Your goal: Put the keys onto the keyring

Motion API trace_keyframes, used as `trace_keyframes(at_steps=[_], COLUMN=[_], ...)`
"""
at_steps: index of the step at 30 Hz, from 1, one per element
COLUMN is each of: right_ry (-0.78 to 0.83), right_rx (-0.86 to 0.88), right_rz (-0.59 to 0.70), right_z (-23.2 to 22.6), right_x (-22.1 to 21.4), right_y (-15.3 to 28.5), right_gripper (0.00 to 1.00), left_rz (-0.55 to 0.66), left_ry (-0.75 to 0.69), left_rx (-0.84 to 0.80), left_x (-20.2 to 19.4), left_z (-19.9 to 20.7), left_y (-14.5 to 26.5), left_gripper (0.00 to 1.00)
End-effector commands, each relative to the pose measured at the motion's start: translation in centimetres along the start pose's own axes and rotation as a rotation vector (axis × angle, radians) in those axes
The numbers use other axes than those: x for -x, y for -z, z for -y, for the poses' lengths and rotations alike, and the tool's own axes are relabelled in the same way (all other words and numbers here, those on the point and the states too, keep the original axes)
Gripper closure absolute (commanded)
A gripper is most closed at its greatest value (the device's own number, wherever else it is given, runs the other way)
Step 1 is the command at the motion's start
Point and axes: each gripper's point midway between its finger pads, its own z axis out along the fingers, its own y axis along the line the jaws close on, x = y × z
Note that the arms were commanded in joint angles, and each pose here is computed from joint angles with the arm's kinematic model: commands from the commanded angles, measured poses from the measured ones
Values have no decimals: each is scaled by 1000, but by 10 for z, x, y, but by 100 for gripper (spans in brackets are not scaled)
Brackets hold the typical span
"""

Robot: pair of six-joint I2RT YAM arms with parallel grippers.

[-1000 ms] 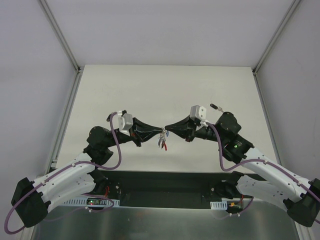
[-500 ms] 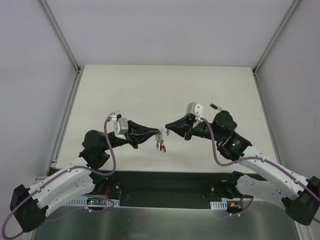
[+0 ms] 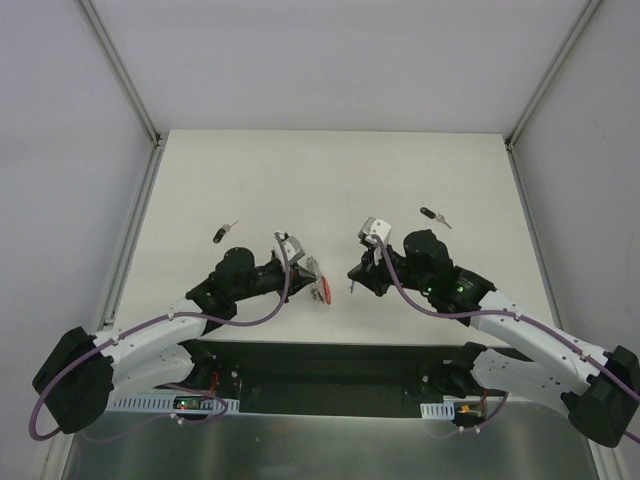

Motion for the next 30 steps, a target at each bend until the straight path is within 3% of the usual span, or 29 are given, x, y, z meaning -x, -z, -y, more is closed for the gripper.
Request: trace_keyframes(at_steps=[1, 3, 6, 16, 30], right_ry=[-50, -46, -28, -8, -42], right_rx=[-90, -120, -142, -155, -153], right_rz=[-76, -88, -98, -110, -96], right_z=[12, 18, 24, 37, 38], right_x=[-28, -32, -36, -48, -52], right_y=[7, 8, 6, -1, -5], right_gripper=[99, 99, 99, 99, 99], left_rz=[-170, -287, -364, -439, -651], left_ry=[68, 133, 175, 171, 230], left_rx=[99, 138, 165, 213, 248], left_x=[-21, -42, -56, -62, -125], left_z=[-17, -24, -31, -59, -53], left_y=[-7, -8, -16, -61, -29], left_gripper=[100, 100, 100, 100, 97])
